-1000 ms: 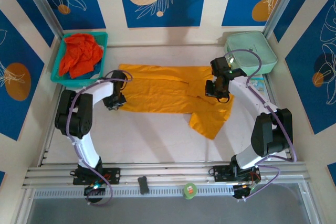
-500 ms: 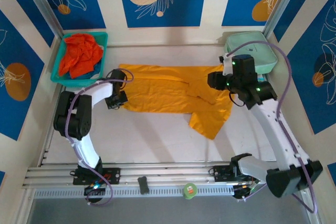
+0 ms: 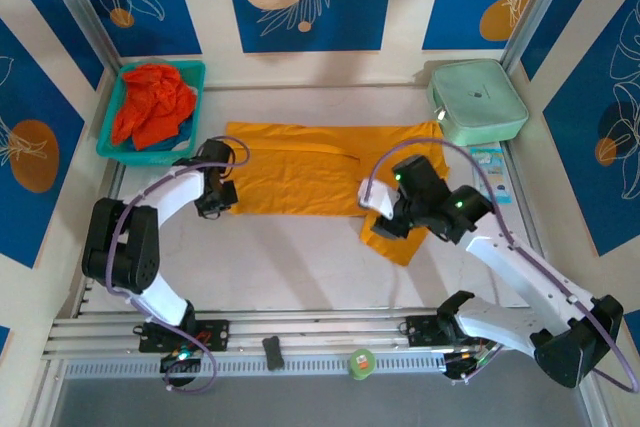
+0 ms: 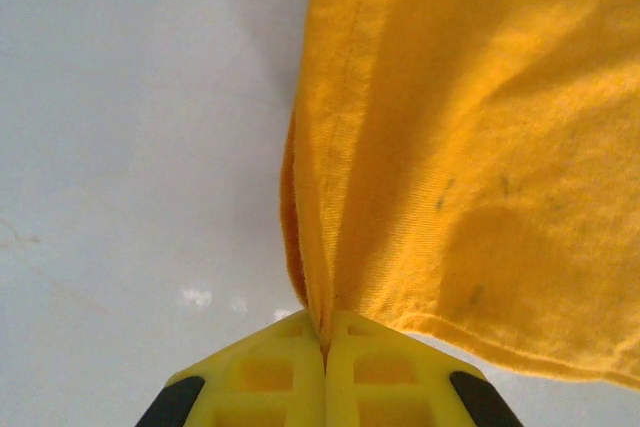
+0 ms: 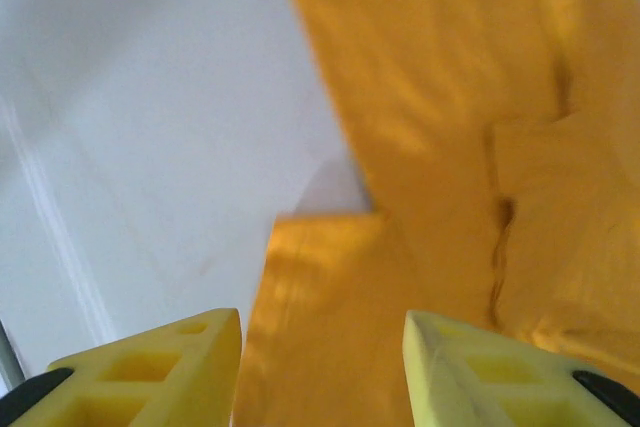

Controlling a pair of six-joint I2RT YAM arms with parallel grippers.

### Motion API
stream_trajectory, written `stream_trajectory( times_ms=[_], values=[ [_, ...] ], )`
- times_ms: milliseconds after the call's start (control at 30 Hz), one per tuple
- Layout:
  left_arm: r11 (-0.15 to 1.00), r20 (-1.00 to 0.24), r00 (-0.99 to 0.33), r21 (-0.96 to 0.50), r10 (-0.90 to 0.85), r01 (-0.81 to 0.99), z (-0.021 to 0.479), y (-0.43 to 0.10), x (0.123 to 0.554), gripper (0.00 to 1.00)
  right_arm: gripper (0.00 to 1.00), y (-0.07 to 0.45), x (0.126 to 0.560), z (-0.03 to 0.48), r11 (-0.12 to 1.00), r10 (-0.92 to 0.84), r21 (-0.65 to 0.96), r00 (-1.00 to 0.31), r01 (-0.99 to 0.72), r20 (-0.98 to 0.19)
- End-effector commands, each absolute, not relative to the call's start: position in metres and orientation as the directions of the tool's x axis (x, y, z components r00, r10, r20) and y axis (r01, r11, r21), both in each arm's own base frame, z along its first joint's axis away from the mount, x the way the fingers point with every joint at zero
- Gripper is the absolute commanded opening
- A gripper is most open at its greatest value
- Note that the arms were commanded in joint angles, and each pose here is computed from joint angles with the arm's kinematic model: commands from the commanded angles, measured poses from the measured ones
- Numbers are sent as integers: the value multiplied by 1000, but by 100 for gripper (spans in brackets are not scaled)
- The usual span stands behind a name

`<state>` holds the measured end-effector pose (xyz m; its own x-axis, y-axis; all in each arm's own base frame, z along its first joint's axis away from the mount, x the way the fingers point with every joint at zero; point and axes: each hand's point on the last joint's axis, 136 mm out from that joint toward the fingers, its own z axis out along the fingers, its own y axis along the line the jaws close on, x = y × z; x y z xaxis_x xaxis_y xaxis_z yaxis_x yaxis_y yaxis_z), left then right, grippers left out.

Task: Fold and stack the t-shirts

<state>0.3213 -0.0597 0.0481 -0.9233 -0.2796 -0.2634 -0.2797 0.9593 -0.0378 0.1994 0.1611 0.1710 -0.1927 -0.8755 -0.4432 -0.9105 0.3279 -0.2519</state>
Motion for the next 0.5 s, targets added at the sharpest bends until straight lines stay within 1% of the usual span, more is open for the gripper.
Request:
stream_trajectory(
  times_ms=[0,100,200,300,467],
  values=[
    [969,-256,-937,-3,-238,-246,52,-56,308,0,47,130,174,137,36,-977,-311,31,-950,-209],
    [970,-267,-936,15,-230,-243,55,-51,306,0,47,123,160,114,-22,-983,-249,66,-968,-170],
    [970,-280,-934,36,-222,-241,57,-47,304,0,48,115,150,90,-53,-988,-189,79,-981,-131],
    [970,-290,-931,42,-219,-241,60,-45,303,0,49,109,148,70,-57,-991,-164,75,-985,-107],
    [971,-299,-930,39,-213,-235,59,-45,303,0,50,109,155,57,-34,-990,-172,56,-985,-126]
  ],
)
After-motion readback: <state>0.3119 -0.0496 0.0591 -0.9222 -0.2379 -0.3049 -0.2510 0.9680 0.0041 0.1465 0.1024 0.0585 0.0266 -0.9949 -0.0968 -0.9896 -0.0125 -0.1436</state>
